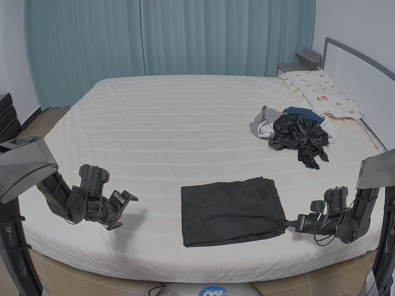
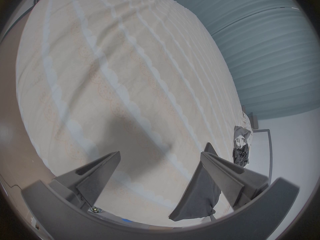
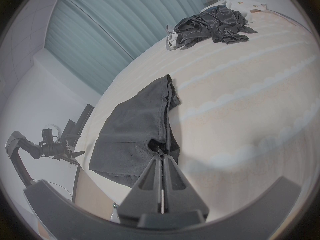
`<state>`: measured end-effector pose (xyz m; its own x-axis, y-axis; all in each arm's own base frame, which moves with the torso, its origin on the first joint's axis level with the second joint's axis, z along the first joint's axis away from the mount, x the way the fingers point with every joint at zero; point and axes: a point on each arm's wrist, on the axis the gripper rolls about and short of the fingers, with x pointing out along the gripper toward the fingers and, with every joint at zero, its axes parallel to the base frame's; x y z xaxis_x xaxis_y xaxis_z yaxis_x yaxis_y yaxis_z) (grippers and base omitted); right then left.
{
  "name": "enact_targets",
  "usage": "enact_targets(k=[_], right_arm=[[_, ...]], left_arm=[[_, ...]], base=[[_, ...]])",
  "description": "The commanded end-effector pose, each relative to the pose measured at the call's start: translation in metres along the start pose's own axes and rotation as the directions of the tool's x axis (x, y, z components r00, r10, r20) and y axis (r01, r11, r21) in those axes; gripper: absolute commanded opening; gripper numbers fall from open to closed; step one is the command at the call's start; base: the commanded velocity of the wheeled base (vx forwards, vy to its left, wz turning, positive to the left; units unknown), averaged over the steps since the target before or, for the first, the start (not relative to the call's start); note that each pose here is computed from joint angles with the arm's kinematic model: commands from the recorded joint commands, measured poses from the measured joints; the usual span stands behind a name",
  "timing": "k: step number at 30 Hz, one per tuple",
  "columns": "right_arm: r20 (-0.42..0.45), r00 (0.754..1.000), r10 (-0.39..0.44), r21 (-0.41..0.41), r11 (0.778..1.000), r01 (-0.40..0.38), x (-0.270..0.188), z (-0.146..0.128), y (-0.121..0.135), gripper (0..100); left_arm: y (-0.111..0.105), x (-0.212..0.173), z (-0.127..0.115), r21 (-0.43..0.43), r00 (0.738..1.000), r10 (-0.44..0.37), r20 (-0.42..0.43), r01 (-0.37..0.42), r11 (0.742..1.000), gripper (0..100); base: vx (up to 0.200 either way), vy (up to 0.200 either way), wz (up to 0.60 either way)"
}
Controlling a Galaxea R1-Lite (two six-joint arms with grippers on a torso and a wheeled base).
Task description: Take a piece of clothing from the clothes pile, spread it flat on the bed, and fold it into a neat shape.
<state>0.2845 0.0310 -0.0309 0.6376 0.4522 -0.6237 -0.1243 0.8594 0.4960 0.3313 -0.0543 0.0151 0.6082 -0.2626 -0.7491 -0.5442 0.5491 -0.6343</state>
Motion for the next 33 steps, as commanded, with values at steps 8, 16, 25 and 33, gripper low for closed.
enact_targets(k=[8,16,25,33], right_arm=[[0.037,0.999,-0.005,-0.011,1.0,0.006,-0.005,0.008,-0.004,100],[0.07,0.993,0.09,0.022,0.996,-0.092,-0.014,0.021,0.008,100],[0.012,0.996,0.087,0.103,0.991,-0.088,0.009,0.01,0.006,0],[0.032,0.997,0.075,0.094,0.993,-0.077,-0.005,0.015,0.005,0]], left_arm=[[0.001,0.0,0.0,-0.001,1.0,0.002,0.0,-0.002,1.0,100],[0.0,0.0,0.0,-0.001,1.0,0.001,0.0,-0.001,1.0,100],[0.0,0.0,0.0,-0.001,1.0,0.001,0.0,-0.001,1.0,100],[0.0,0.0,0.0,-0.001,1.0,0.001,0.0,-0.001,1.0,100]], base=[[0.0,0.0,0.0],[0.0,0.0,0.0],[0.0,0.0,0.0],[0.0,0.0,0.0]])
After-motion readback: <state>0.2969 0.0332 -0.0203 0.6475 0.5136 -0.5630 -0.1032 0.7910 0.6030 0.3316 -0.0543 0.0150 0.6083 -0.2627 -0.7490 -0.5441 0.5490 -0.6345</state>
